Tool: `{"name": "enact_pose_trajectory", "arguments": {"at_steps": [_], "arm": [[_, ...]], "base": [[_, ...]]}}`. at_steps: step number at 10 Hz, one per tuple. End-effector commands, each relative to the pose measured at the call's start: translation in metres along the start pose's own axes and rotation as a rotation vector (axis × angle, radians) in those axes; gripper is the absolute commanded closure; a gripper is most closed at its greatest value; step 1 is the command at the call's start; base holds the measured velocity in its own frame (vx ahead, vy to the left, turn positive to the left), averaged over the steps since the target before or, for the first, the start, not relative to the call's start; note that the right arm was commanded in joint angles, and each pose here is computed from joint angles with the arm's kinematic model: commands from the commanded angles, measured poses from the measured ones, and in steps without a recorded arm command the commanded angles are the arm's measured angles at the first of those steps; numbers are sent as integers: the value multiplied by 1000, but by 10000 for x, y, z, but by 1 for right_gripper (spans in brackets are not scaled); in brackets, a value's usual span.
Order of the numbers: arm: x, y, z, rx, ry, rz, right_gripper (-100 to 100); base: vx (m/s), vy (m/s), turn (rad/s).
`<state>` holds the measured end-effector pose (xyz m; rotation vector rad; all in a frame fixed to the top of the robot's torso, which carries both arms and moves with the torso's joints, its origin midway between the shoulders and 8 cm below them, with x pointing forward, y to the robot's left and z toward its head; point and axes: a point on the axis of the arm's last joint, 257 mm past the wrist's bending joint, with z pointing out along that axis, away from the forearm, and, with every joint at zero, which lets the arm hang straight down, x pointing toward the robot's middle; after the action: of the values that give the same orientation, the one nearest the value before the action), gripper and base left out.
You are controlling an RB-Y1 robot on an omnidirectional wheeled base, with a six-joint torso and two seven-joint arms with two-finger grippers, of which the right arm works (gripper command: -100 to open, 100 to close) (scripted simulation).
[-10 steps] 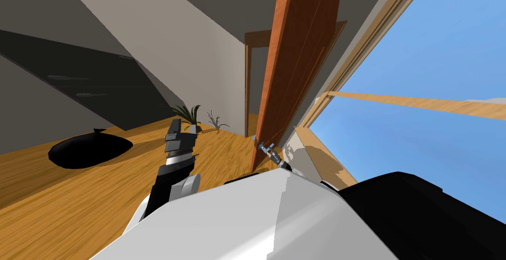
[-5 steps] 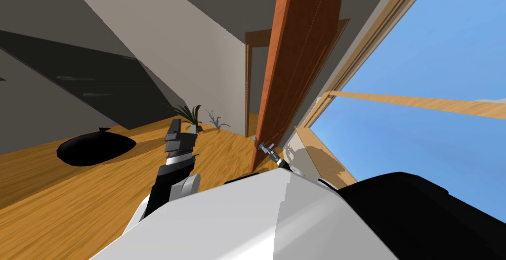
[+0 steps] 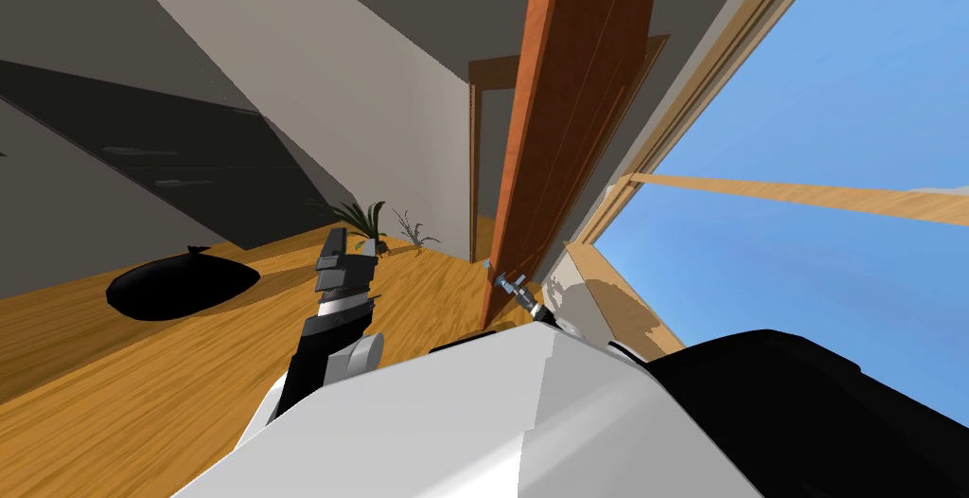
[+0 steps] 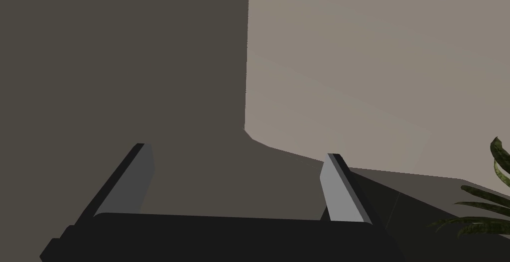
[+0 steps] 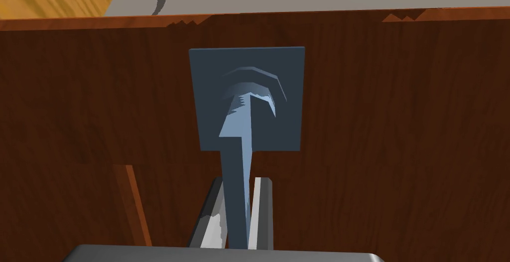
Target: Pull the door open
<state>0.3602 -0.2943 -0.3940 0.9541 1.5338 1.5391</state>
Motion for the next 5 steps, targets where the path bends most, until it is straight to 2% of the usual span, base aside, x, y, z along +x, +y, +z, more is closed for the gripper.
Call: {"name": "enact_pose_trajectory", "arguments": {"at_steps": [1, 5], "arm": [[88, -5, -58, -6, 23, 6, 100], [177, 8, -179, -18, 59, 7, 100]], "base": [[13, 87, -63], [15, 71, -19]]}}
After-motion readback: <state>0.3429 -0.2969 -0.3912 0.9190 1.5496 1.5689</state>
